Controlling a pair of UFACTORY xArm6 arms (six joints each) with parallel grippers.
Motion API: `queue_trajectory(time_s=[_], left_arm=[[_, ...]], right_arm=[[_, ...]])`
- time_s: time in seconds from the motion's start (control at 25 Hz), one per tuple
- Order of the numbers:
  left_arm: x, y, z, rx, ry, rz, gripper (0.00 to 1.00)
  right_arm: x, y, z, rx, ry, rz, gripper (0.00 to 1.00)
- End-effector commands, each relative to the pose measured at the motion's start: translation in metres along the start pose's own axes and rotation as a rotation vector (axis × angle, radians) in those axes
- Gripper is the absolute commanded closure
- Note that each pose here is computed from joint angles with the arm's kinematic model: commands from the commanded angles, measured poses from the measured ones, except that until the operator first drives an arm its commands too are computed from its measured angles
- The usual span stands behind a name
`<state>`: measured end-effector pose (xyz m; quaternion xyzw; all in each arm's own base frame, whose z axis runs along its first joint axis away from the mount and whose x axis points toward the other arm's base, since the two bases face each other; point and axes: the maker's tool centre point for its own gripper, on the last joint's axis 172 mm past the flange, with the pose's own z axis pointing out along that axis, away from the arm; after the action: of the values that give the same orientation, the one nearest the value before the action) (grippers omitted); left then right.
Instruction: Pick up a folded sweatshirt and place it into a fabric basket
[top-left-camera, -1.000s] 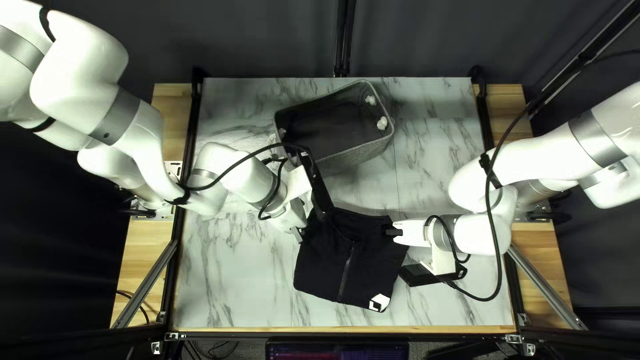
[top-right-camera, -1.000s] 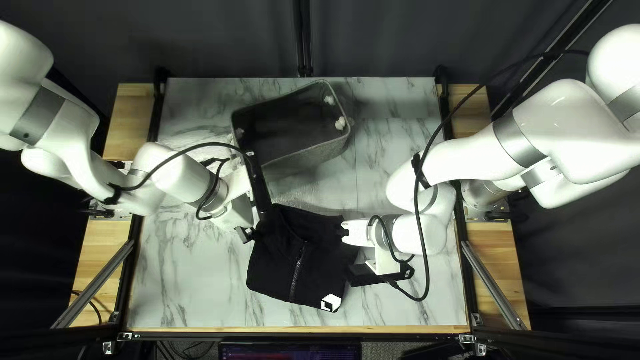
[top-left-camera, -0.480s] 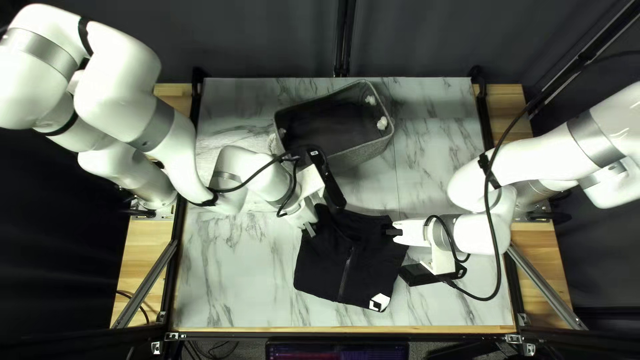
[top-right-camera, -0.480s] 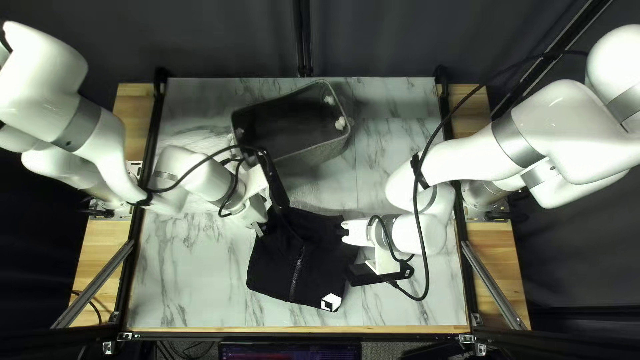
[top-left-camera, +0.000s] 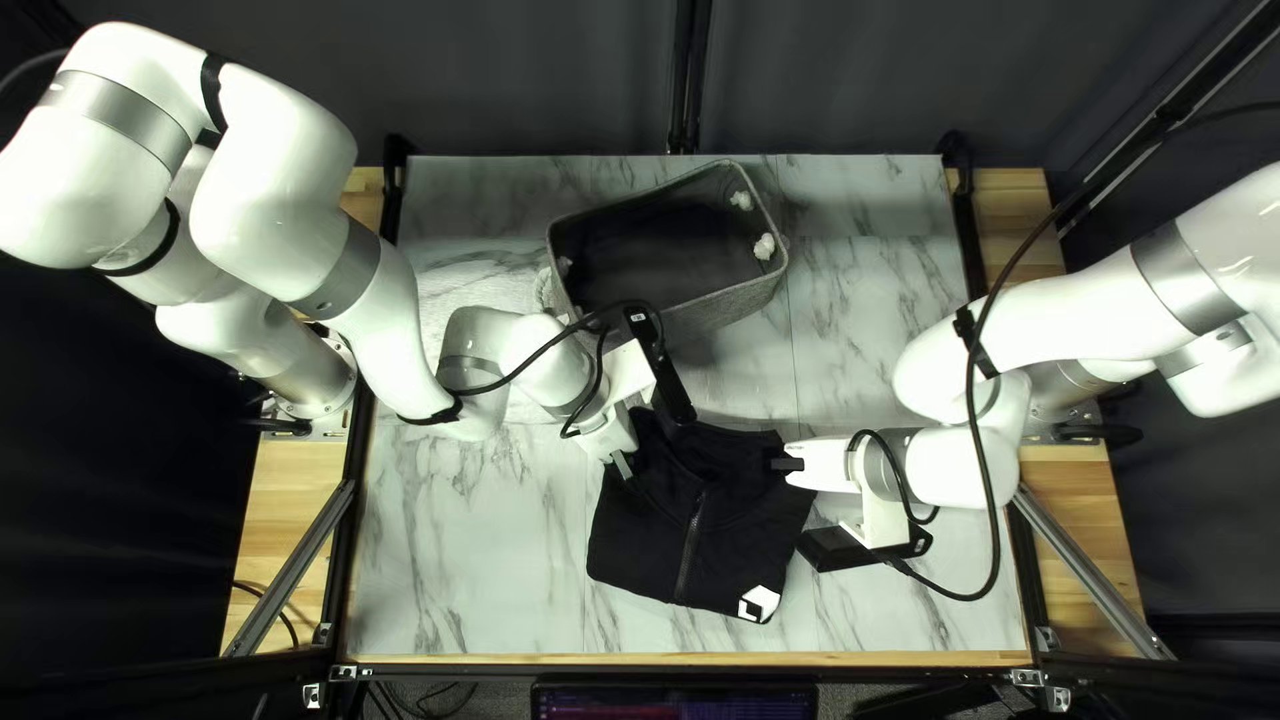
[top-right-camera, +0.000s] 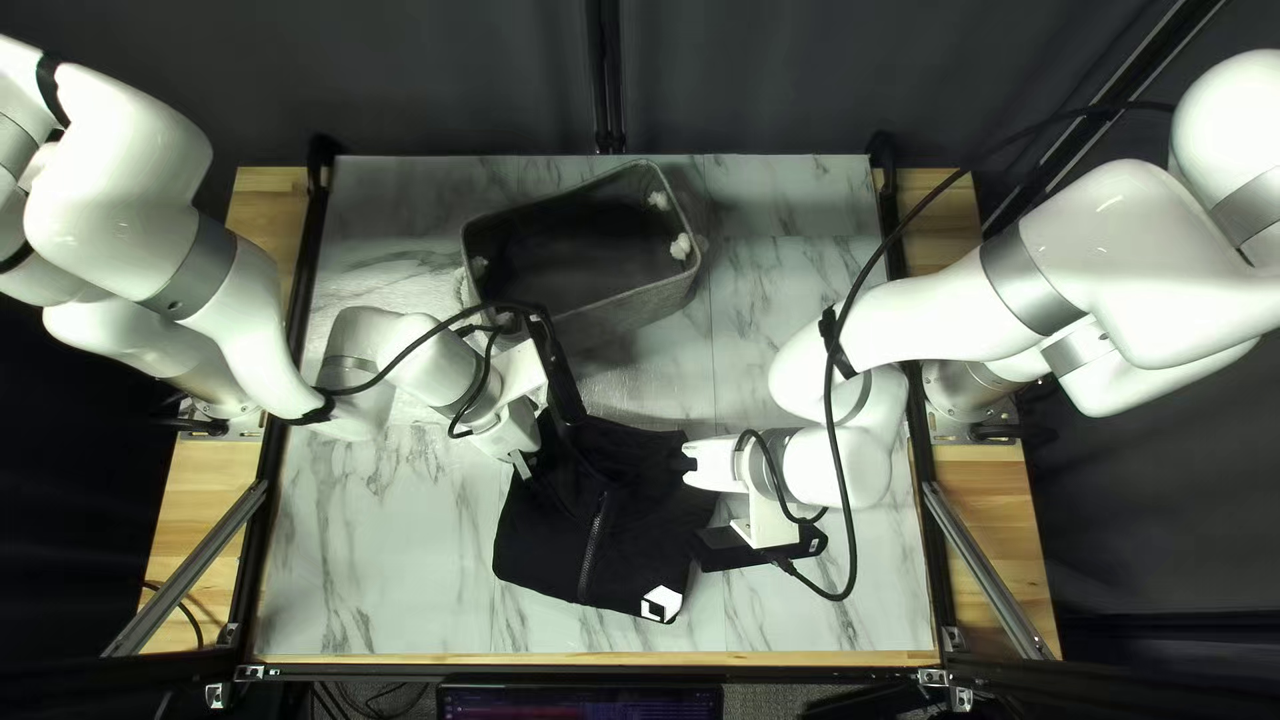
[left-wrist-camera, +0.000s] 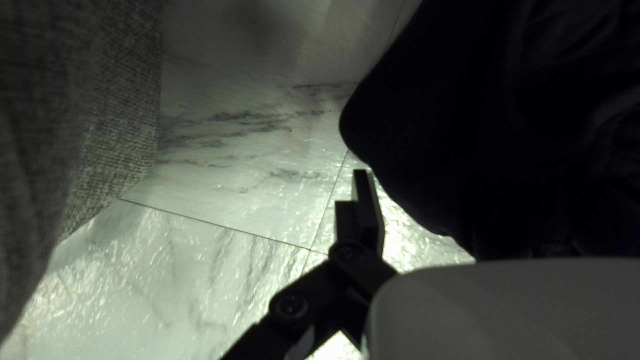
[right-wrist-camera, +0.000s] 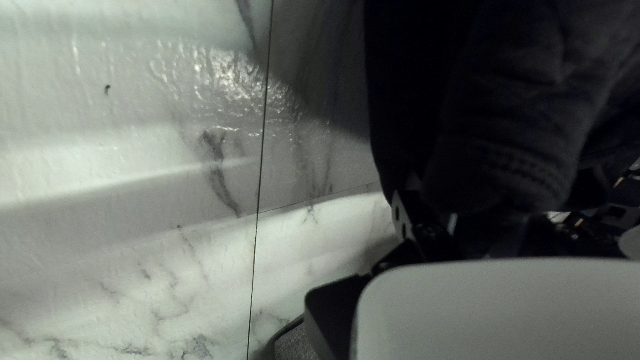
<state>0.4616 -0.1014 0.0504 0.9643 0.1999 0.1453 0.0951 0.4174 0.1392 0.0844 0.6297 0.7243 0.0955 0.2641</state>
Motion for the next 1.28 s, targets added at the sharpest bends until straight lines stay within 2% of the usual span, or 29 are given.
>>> queue_trajectory(time_s=[0.04, 0.64, 0.68, 0.72, 0.76, 0.8, 0.84, 1.04, 1.28], left_arm=[[-0.001, 0.001, 0.000, -0.009, -0.003, 0.004, 0.00], [0.001, 0.005, 0.011, -0.035, -0.028, 0.022, 0.00], [0.000, 0.005, 0.011, -0.039, -0.031, 0.023, 0.08], [0.000, 0.005, 0.010, -0.043, -0.036, 0.027, 0.31], [0.000, 0.006, 0.010, -0.046, -0.041, 0.030, 0.70], [0.000, 0.007, 0.010, -0.048, -0.044, 0.032, 0.96], [0.000, 0.008, 0.011, -0.050, -0.049, 0.037, 1.00], [0.002, 0.015, 0.007, -0.048, -0.060, 0.055, 1.00], [-0.006, 0.025, -0.005, -0.055, -0.052, 0.077, 1.00]], right_arm=[[0.000, -0.001, 0.000, 0.000, 0.000, -0.001, 1.00], [0.001, 0.000, 0.002, 0.002, 0.000, -0.003, 1.00], [0.001, 0.000, 0.002, 0.002, 0.000, -0.003, 1.00], [0.001, 0.000, 0.002, 0.002, 0.000, -0.003, 1.00], [0.001, 0.000, 0.002, 0.002, 0.000, -0.003, 1.00], [0.001, 0.000, 0.002, 0.003, 0.000, -0.003, 1.00], [0.001, 0.000, 0.002, 0.003, 0.001, -0.003, 1.00], [-0.001, -0.001, 0.003, 0.000, 0.002, -0.001, 1.00], [-0.004, -0.002, 0.002, -0.002, 0.000, 0.004, 1.00]])
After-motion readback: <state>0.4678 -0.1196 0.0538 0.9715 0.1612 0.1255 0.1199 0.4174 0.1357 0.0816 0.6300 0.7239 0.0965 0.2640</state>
